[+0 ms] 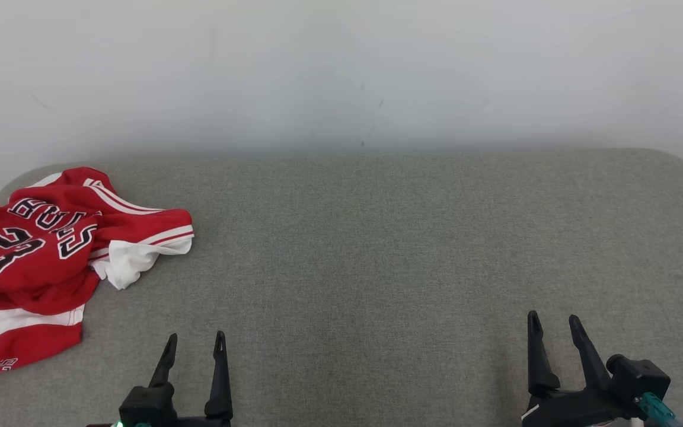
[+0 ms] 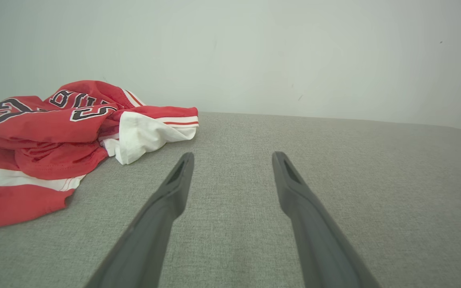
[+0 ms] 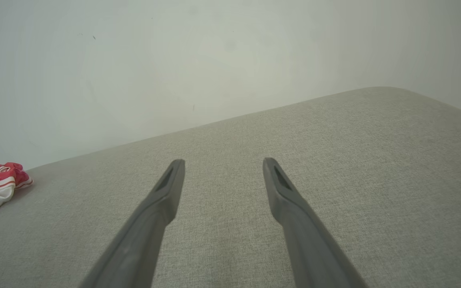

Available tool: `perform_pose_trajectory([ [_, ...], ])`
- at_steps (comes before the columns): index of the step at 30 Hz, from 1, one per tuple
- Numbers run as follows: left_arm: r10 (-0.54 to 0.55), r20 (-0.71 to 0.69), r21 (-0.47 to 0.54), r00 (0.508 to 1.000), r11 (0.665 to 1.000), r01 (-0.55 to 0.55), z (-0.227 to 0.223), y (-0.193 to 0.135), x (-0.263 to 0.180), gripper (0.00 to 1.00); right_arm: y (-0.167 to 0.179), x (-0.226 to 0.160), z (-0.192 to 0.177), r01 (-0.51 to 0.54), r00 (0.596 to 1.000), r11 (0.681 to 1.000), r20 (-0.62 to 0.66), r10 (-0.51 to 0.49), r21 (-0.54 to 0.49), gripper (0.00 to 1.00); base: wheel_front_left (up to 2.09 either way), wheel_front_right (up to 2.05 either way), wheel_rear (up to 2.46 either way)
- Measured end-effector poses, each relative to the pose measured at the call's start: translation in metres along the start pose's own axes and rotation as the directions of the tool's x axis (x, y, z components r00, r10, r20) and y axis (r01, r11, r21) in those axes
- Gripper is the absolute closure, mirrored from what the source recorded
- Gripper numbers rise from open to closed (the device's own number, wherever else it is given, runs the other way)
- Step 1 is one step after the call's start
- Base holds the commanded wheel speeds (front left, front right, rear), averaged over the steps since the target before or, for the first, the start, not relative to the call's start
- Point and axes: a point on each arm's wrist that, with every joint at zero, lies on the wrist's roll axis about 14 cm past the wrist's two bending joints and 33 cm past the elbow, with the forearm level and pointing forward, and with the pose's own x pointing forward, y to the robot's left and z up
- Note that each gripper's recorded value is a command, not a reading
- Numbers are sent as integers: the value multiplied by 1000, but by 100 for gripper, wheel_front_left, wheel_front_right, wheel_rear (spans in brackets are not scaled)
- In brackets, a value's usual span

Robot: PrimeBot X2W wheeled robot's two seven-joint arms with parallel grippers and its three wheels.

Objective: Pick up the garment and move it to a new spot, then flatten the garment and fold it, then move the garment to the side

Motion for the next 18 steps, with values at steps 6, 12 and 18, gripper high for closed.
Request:
perform_pose_trajectory([
  [6,1,-4,0,1000,1000,-1,-1,-1,0,0,-1,0,-1,2,1000,1000,-3,-2,0,0,0,0,0],
  [12,22,3,1,1000,1000,-22,1,6,-2,0,3,3,-1,-7,1000,1000,-2,7,0,0,0,0,0],
  [18,75,16,6,997,997,-75,5,22,-10,0,18,9,-3,-52,999,999,-8,52,0,0,0,0,0],
])
